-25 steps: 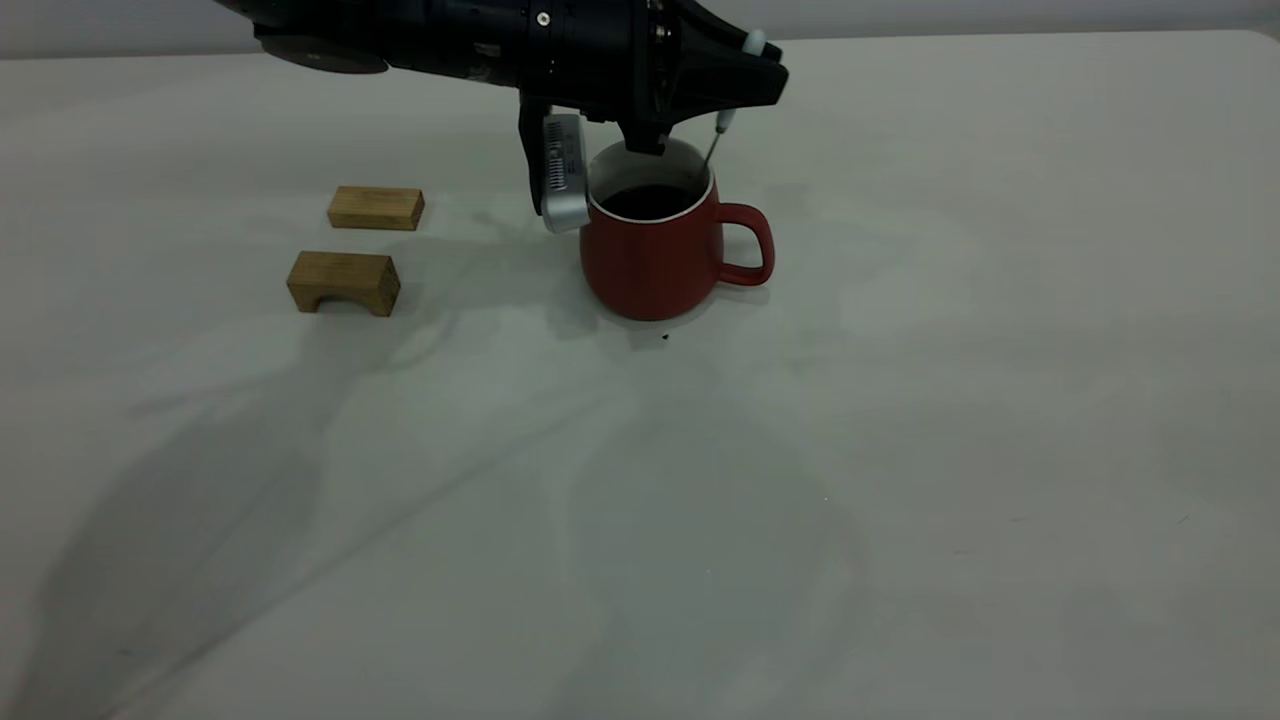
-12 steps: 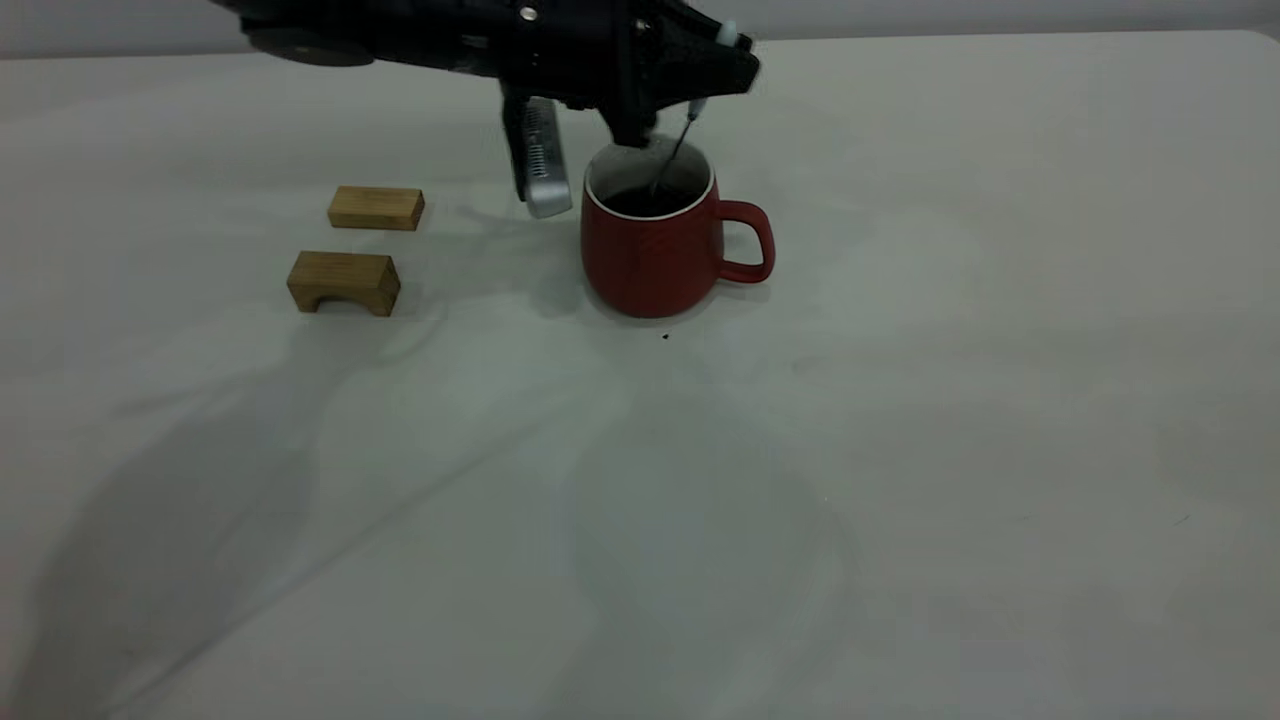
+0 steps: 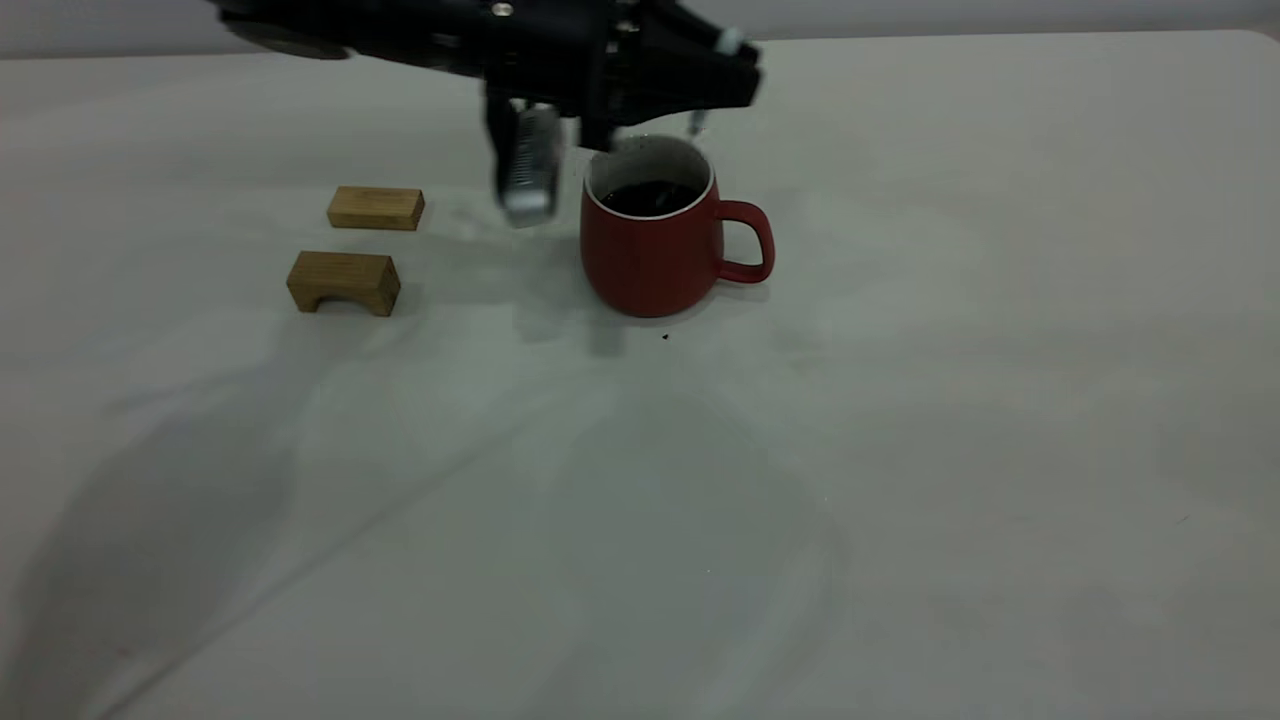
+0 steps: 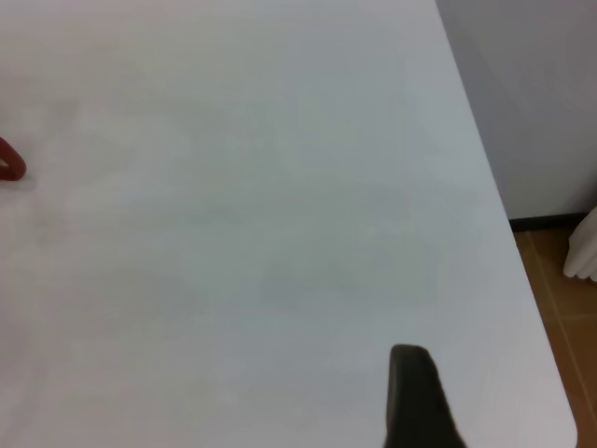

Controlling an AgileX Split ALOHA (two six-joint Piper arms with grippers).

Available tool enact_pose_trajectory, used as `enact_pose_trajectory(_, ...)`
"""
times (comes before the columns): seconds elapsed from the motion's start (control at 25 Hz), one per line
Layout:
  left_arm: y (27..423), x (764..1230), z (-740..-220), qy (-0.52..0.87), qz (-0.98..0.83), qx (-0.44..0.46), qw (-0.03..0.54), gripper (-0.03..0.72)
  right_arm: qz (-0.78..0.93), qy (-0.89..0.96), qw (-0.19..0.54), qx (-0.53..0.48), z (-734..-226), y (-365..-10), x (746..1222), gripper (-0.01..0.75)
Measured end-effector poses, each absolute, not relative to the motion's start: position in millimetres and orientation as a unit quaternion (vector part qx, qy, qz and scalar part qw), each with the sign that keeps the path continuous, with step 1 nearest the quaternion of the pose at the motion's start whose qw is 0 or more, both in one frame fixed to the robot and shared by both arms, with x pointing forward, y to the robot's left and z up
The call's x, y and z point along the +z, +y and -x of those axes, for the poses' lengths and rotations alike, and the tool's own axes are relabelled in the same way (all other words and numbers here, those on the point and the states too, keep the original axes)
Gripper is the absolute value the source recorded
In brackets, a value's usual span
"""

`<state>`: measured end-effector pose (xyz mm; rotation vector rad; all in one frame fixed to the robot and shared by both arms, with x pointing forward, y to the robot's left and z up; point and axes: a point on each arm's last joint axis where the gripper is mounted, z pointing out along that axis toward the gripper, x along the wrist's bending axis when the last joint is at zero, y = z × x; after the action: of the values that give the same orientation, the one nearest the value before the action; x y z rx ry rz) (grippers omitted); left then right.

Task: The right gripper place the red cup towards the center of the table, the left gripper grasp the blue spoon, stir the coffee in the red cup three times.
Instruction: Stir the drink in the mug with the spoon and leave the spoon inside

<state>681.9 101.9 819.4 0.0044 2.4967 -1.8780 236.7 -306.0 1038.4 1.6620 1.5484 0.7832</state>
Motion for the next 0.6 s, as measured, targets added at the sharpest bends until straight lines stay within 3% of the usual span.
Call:
enact_pose_trajectory(0.2, 123, 818, -691, 0.805, 0.026, -0.593, 0.017, 0.151, -0.645, 0.601, 0.361, 0.304, -237, -306, 1038, 0.491)
enact_pose_trajectory(0.4, 97, 820, -693, 0.799, 0.019, -0.596, 0.083, 0.151, -0.645, 0.601, 0.361, 0.304, -237, -306, 1038, 0.491)
enact_pose_trajectory(0.6, 72, 821, -682, 0.794, 0.003, -0.605, 0.065, 0.151, -0.645, 0.601, 0.361, 0.304, -237, -306, 1038, 0.491)
